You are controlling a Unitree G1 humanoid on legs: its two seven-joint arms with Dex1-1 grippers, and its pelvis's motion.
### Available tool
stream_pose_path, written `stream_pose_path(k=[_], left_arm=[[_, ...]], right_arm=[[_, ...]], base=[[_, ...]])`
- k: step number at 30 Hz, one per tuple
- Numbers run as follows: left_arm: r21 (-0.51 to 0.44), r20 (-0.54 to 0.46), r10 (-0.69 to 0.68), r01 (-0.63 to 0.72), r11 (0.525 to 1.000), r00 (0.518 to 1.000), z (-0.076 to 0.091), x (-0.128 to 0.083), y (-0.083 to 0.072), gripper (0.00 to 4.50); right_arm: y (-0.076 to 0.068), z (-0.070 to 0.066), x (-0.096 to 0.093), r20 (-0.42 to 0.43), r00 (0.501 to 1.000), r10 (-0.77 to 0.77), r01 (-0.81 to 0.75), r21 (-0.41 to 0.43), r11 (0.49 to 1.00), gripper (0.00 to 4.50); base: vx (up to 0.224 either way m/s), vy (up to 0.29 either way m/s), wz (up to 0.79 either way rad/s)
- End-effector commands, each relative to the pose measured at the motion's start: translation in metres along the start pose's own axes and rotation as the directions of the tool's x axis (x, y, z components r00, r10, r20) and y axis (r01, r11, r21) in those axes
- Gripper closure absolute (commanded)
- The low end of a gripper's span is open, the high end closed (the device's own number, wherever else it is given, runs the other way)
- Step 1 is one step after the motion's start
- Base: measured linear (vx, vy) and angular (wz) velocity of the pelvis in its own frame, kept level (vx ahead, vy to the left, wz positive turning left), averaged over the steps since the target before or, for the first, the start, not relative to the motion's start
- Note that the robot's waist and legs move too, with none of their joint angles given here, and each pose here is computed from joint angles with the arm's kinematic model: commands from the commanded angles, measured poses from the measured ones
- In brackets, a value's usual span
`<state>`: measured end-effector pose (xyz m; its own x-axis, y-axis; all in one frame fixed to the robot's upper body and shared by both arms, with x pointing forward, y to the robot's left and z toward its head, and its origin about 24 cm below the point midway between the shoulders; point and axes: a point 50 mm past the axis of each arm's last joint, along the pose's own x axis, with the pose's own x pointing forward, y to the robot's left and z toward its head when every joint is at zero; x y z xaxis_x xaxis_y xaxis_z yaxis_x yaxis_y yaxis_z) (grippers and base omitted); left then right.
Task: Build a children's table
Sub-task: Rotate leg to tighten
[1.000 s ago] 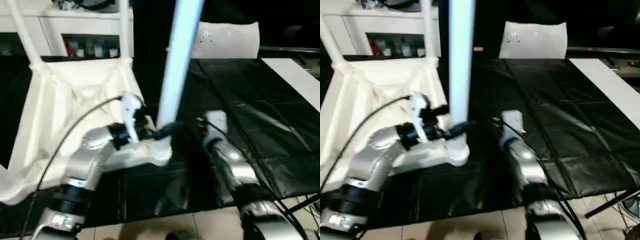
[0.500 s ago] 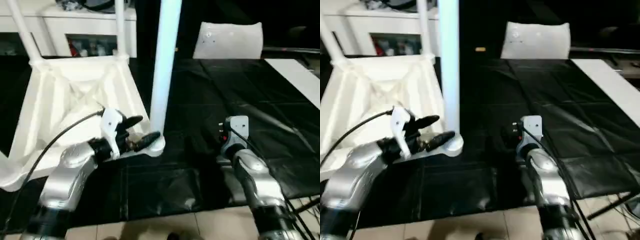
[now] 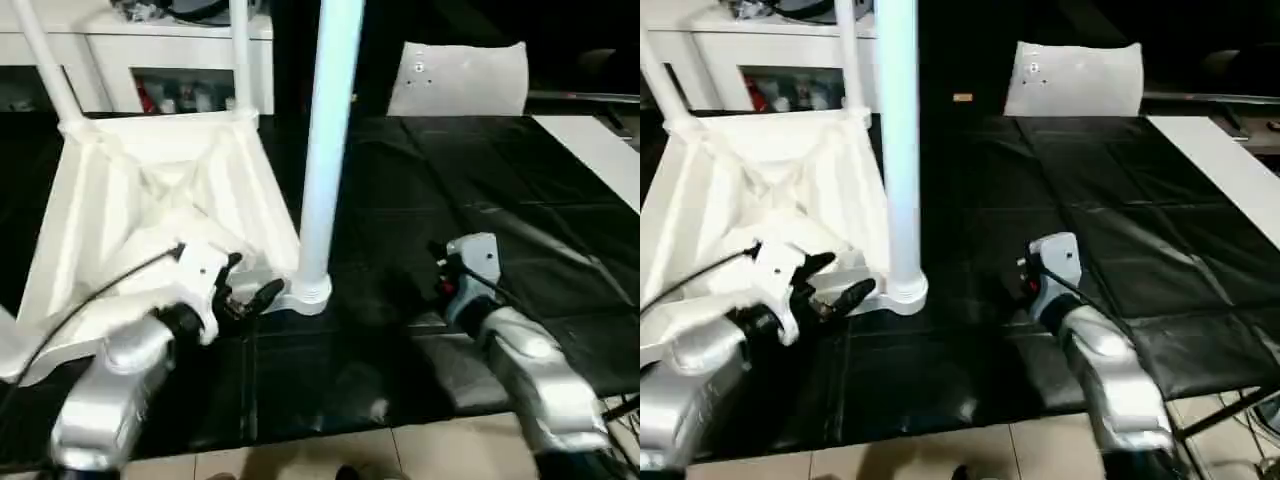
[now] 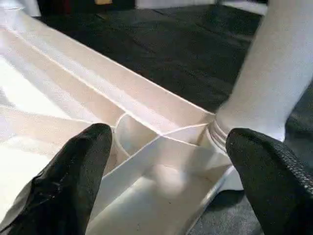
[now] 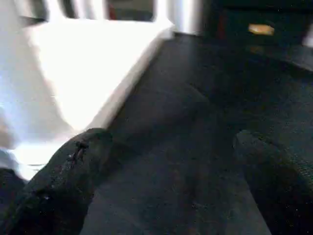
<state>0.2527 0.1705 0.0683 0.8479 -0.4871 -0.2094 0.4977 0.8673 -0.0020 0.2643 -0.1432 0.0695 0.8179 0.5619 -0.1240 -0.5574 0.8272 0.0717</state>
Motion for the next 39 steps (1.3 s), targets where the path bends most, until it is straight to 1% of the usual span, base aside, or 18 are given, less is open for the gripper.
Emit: stream_pose_path(k=[1,4,5,6,9,13,14,15,16,19,23,24,28,29,32,35,36,39], left_arm=[[0.008,0.018,-0.033,0.033,0.999,0.999,0.005,-0.002,-0.004,0.31],[0.082,-0.023,-0.148,0.15,0.985,0.989,0.004,-0.001,-0.01,0.31],[0.093,-0.03,-0.181,0.183,0.979,0.983,0.004,-0.001,-0.011,0.48],[0.093,-0.03,-0.181,0.183,0.979,0.983,0.004,-0.001,-0.011,0.48],[0.147,-0.092,-0.297,0.308,0.94,0.95,0.005,0.002,-0.01,0.48],[0.206,-0.187,-0.381,0.415,0.886,0.906,0.004,0.007,-0.001,0.77],[0.208,-0.201,-0.39,0.428,0.88,0.899,0.004,0.008,0.001,0.77],[0.214,-0.219,-0.4,0.443,0.87,0.89,0.004,0.01,0.003,0.94],[0.226,-0.249,-0.399,0.454,0.862,0.882,0.004,0.016,0.009,1.0],[0.251,-0.267,-0.392,0.456,0.854,0.88,0.004,0.021,0.015,1.28],[0.233,-0.286,-0.44,0.508,0.829,0.851,0.007,0.031,0.02,1.53],[0.22,-0.289,-0.471,0.537,0.815,0.833,0.009,0.034,0.021,1.72],[0.188,-0.331,-0.546,0.621,0.761,0.77,0.011,0.039,0.024,1.89],[0.176,-0.343,-0.56,0.638,0.75,0.754,0.012,0.04,0.025,2.12],[0.165,-0.358,-0.576,0.656,0.736,0.735,0.013,0.041,0.026,2.24],[0.16,-0.374,-0.578,0.665,0.73,0.725,0.012,0.041,0.027,2.56],[0.142,-0.396,-0.582,0.674,0.725,0.71,0.011,0.041,0.028,2.6],[0.133,-0.418,-0.578,0.676,0.725,0.701,0.009,0.04,0.03,2.79]], right_arm=[[0.006,0.004,-0.002,0.0,0.999,0.045,-0.045,0.004,0.999,0.0],[0.017,-0.001,-0.006,-0.088,0.984,0.157,-0.155,0.029,0.988,0.0],[0.018,-0.001,-0.007,-0.094,0.98,0.173,-0.172,0.024,0.985,0.0],[0.018,-0.001,-0.007,-0.094,0.98,0.173,-0.172,0.024,0.985,0.0],[0.016,-0.001,-0.011,-0.112,0.968,0.225,-0.227,-0.003,0.974,0.0],[0.014,0.002,-0.016,-0.141,0.951,0.277,-0.282,-0.019,0.959,0.0],[0.014,0.002,-0.016,-0.146,0.949,0.279,-0.285,-0.021,0.958,0.0],[0.013,0.002,-0.017,-0.152,0.947,0.283,-0.29,-0.024,0.957,0.0],[0.01,0.002,-0.018,-0.166,0.943,0.289,-0.299,-0.035,0.954,0.0],[0.008,0.002,-0.019,-0.171,0.943,0.285,-0.295,-0.04,0.955,0.0],[0.005,0.002,-0.019,-0.179,0.945,0.274,-0.286,-0.042,0.957,0.0],[0.004,0.001,-0.02,-0.182,0.945,0.273,-0.285,-0.043,0.958,0.0],[0.004,0.0,-0.021,-0.19,0.943,0.274,-0.286,-0.041,0.957,0.0],[0.004,-0.001,-0.022,-0.193,0.942,0.273,-0.286,-0.041,0.957,0.0],[0.004,-0.001,-0.023,-0.198,0.941,0.274,-0.287,-0.04,0.957,0.0],[0.004,-0.002,-0.023,-0.201,0.94,0.276,-0.289,-0.038,0.956,0.0],[0.004,-0.002,-0.023,-0.206,0.938,0.28,-0.293,-0.038,0.955,0.0],[0.005,-0.003,-0.023,-0.212,0.936,0.282,-0.297,-0.04,0.954,0.0]], base=[[0.0,0.0,0.0],[0.0,0.0,0.0],[0.0,0.0,0.0],[0.0,0.0,0.0],[0.0,0.0,0.0],[0.0,0.0,0.0],[0.0,0.0,0.0],[0.0,0.0,0.0],[0.0,0.0,0.0],[0.0,0.0,0.0],[0.0,0.0,0.0],[0.0,0.0,0.0],[0.0,0.0,0.0],[0.0,0.0,0.0],[0.0,0.0,0.0],[0.0,0.0,0.0],[0.0,0.0,0.0],[0.0,0.0,0.0]])
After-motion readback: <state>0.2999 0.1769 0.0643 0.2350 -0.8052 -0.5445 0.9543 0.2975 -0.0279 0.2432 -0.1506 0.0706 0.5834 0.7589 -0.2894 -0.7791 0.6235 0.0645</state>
